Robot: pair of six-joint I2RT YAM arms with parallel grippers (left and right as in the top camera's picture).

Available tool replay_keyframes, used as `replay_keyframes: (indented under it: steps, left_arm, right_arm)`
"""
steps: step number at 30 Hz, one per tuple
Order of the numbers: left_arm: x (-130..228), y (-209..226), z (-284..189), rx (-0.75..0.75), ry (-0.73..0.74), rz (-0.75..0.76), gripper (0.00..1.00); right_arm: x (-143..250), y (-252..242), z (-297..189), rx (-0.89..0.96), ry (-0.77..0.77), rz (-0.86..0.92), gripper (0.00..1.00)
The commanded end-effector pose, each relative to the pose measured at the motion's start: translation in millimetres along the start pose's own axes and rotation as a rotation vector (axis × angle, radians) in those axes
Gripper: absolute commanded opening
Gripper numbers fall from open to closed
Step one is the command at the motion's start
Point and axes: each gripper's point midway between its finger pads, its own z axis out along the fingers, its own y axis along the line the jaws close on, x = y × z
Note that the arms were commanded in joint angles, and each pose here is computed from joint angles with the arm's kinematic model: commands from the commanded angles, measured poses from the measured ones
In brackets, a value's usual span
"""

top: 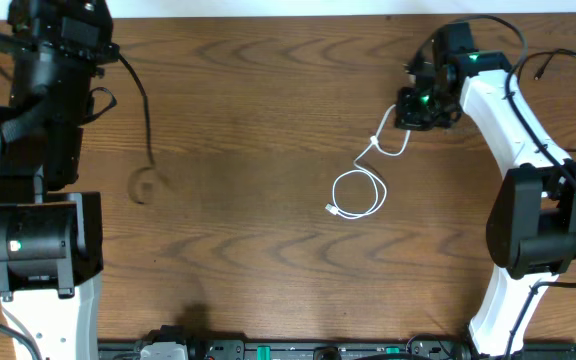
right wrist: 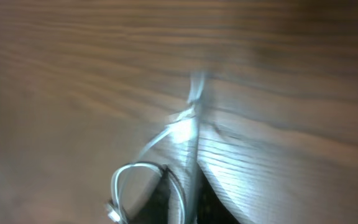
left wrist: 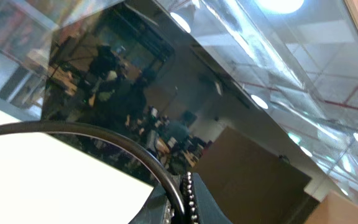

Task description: Untangle cables

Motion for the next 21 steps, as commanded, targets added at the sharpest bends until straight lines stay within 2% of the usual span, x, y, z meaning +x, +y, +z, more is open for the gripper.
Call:
replay_keyframes:
  steps: [1, 2, 3, 4, 6, 7, 12, 16, 21]
  left_arm:
    - [11, -13, 2, 0.075, 0.071, 0.001, 0.07]
    - [13, -13, 3, 0.083, 0.085, 0.0, 0.07]
    - [17, -13, 4, 0.089, 0.099, -0.002, 0.07]
    - [19, -13, 4, 0.096, 0.112, -0.003, 0.08]
    - [26, -12, 5, 0.098, 0.142, -0.009, 0.07]
    - [32, -8, 6, 0.089, 0.167, -0.018, 0.07]
    - [54, 15, 7, 0.001, 0.249, -0.081, 0.08]
    - [69, 39, 9, -0.113, 0.284, -0.246, 0.07]
    - [76, 49, 14, -0.172, 0.282, -0.498, 0.07]
  right_arm:
    - [-8, 44, -12, -0.151, -0.024, -0.152, 0.53]
    - [-10, 47, -15, -0.152, -0.03, -0.158, 0.7]
    - [-13, 51, -21, -0.153, -0.038, -0.167, 0.78]
    - [-17, 55, -29, -0.154, -0.048, -0.185, 0.86]
    - [-24, 64, -48, -0.157, -0.064, -0.215, 0.92]
    - [-27, 73, -63, -0.17, -0.077, -0.239, 0.99]
    - [-31, 123, -117, -0.346, -0.134, -0.385, 0.99]
    - [-23, 162, -155, -0.54, -0.182, -0.518, 0.99]
    - [-4, 212, -199, -0.853, -0.275, -0.747, 0.99]
